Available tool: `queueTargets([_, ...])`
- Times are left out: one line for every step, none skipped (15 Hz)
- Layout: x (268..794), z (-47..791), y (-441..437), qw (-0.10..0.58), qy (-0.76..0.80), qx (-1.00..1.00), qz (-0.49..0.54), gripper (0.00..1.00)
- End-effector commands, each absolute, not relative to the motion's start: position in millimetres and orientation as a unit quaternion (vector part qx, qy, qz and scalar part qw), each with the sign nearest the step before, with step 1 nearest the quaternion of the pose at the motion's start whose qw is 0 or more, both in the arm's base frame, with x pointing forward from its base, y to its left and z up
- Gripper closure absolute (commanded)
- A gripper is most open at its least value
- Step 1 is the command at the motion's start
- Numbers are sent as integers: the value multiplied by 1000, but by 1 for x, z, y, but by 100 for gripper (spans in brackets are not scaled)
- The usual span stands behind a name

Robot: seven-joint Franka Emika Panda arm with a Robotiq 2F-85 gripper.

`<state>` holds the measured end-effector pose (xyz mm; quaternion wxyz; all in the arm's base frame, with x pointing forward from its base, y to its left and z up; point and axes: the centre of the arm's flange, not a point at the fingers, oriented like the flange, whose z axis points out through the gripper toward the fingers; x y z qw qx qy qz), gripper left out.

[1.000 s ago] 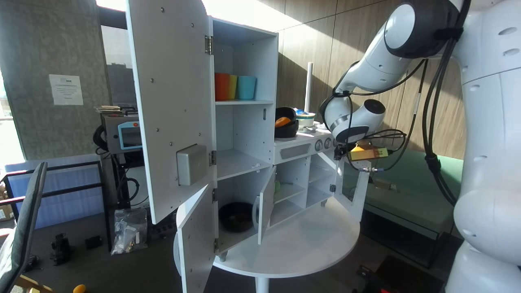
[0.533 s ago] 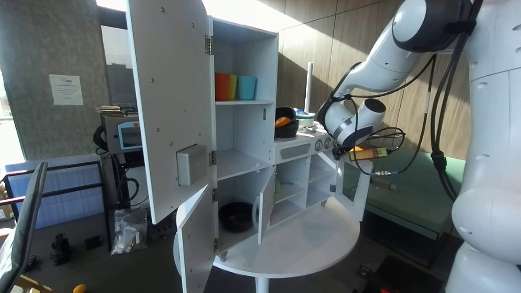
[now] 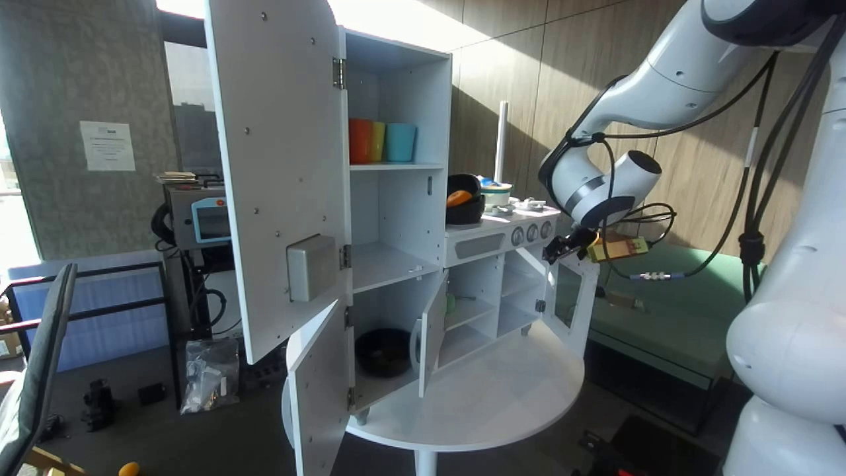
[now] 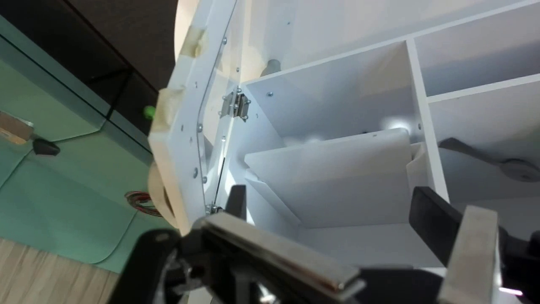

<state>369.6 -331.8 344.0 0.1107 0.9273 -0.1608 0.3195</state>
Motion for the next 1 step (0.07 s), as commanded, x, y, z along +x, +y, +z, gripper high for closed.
queueTargets([322,334,-319,49,-88,937,334,0])
